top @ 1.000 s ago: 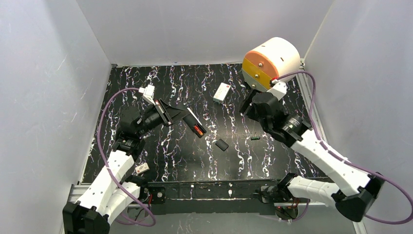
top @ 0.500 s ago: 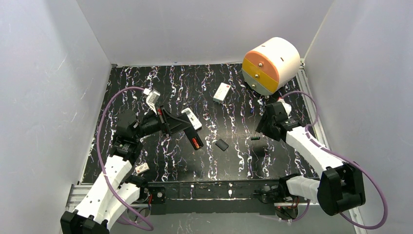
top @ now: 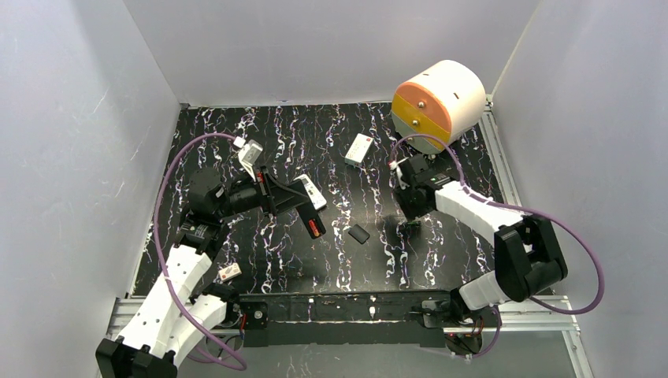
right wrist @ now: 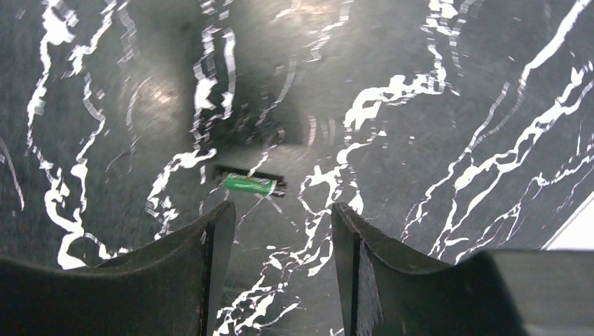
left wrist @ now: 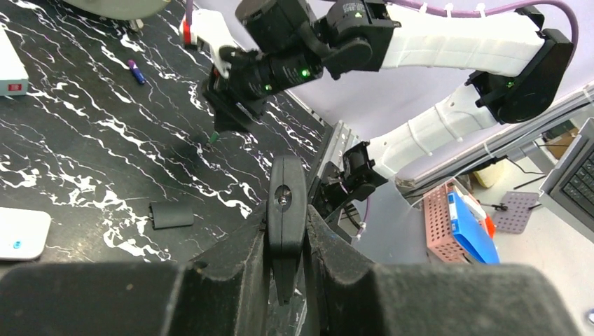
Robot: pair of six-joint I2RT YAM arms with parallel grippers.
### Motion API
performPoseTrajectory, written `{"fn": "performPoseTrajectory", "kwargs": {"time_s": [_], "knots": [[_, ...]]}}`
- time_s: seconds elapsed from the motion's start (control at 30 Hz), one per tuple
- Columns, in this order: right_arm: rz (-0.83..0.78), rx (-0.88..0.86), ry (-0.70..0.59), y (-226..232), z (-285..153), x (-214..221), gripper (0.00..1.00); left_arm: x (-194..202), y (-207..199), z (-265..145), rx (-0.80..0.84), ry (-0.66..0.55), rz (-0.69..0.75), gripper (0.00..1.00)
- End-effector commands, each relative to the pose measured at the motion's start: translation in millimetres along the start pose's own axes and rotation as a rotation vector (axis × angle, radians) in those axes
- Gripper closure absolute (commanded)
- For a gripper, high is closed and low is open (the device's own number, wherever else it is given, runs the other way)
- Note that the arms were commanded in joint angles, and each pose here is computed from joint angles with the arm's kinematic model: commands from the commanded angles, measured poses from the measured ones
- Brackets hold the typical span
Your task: Load the batteries into the remote control
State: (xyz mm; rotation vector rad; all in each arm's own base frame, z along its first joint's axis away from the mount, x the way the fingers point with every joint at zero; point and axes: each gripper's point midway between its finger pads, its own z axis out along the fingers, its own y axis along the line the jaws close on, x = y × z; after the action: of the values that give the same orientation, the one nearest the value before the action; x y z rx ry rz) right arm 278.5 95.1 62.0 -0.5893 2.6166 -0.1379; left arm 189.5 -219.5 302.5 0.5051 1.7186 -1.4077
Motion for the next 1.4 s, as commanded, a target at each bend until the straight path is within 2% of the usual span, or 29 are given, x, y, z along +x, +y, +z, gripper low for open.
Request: {"fn": "performPoseTrajectory", "kwargs": {"time_s": [0.0, 0.43, 0.57, 0.87, 1.07, 1.27, 1.37], "knots": [[-0.232, 0.020, 0.055, 2.2, -2.2, 9.5, 0.39, -7.2, -5.4, -2.5, -0.008, -0.003, 0.066, 1.00], [-0.455, -0.022, 0.216, 15.8, 14.8, 30.4, 0.42, -5.8, 4.3, -2.2, -0.055, 0.011, 0.061, 1.00], [-0.478, -0.025, 0.214, 17.5, 21.0, 27.3, 0.45, -7.2, 6.4, 0.5, -0.054, 0.019, 0.054, 1.00], [-0.582, -0.242, 0.217, 37.4, 28.6, 33.2, 0.44, -12.6, 7.0, 4.6, -0.049, 0.027, 0.040, 1.00], [-0.604, -0.280, 0.220, 38.9, 38.6, 31.0, 0.45, -12.9, 6.1, 4.7, -0.046, 0.028, 0.036, 1.00], [-0.592, -0.342, 0.209, 48.9, 33.4, 33.7, 0.58, -13.3, 6.4, 4.1, -0.052, 0.023, 0.031, 1.00], [-0.581, -0.340, 0.186, 49.6, 29.3, 29.0, 0.61, -13.7, 5.9, 4.1, -0.052, 0.022, 0.031, 1.00]]}}
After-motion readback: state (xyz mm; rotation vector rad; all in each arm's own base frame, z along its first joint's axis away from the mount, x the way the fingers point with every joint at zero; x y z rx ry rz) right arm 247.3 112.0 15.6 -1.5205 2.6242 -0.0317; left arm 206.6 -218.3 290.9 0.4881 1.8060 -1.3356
